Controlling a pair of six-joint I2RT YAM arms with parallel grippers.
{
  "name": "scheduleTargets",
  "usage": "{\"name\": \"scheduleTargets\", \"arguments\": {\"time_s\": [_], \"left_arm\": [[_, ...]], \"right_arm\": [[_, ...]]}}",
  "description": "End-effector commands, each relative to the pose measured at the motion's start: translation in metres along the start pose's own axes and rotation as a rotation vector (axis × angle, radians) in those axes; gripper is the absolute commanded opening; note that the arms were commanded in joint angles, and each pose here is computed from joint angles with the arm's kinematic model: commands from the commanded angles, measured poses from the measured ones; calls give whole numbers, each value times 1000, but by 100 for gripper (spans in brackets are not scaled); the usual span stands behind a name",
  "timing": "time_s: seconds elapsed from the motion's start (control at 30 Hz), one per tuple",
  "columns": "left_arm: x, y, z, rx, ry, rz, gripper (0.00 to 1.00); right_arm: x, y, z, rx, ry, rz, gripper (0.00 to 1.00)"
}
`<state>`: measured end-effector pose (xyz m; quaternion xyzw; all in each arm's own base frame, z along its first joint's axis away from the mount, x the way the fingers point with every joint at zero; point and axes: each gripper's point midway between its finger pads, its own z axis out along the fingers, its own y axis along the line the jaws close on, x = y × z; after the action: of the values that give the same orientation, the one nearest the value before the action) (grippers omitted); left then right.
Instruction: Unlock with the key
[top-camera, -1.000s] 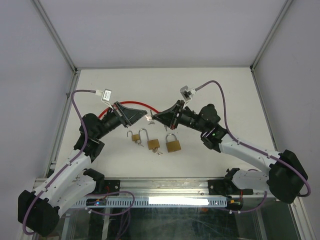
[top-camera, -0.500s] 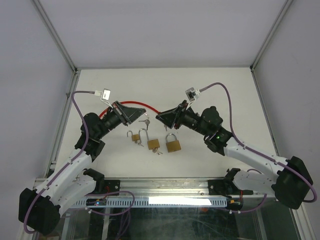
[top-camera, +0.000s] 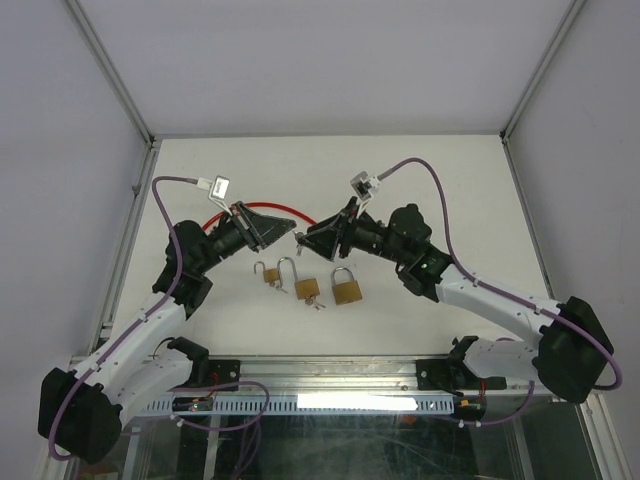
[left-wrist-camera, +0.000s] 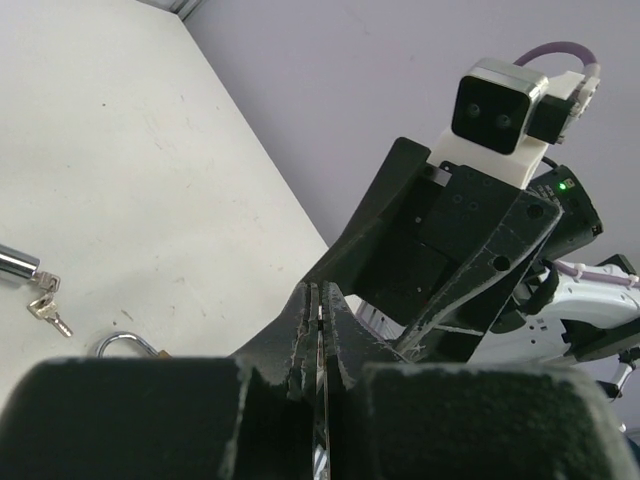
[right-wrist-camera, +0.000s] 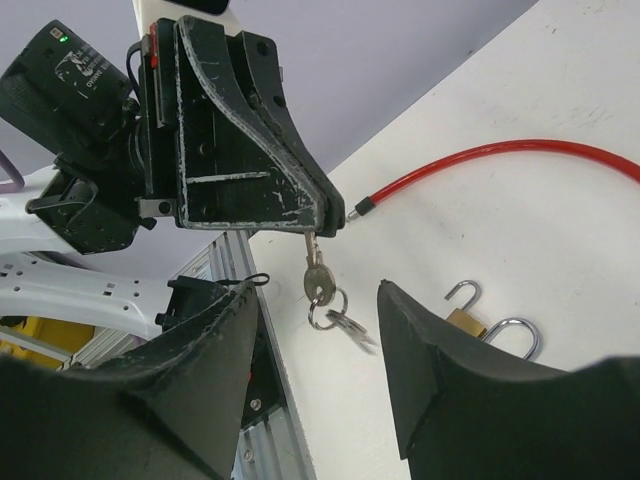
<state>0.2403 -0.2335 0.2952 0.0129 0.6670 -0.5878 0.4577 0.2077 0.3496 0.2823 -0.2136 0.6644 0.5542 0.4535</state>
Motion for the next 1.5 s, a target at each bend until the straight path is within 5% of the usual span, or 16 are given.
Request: {"name": "scheduleTargets", "arguments": {"time_s": [0.0, 0.63, 1.47], "left_arm": [[-21, -33, 1, 100, -36, 67, 0], [-26, -40, 5, 119, -46, 6, 0], [-27, -47, 3, 149, -46, -8, 0]], "right_arm": [[-40, 27, 10, -102, -111, -76, 54], [-30, 39, 12, -201, -94, -55, 24], [-22, 36, 10, -202, -82, -32, 25]]}}
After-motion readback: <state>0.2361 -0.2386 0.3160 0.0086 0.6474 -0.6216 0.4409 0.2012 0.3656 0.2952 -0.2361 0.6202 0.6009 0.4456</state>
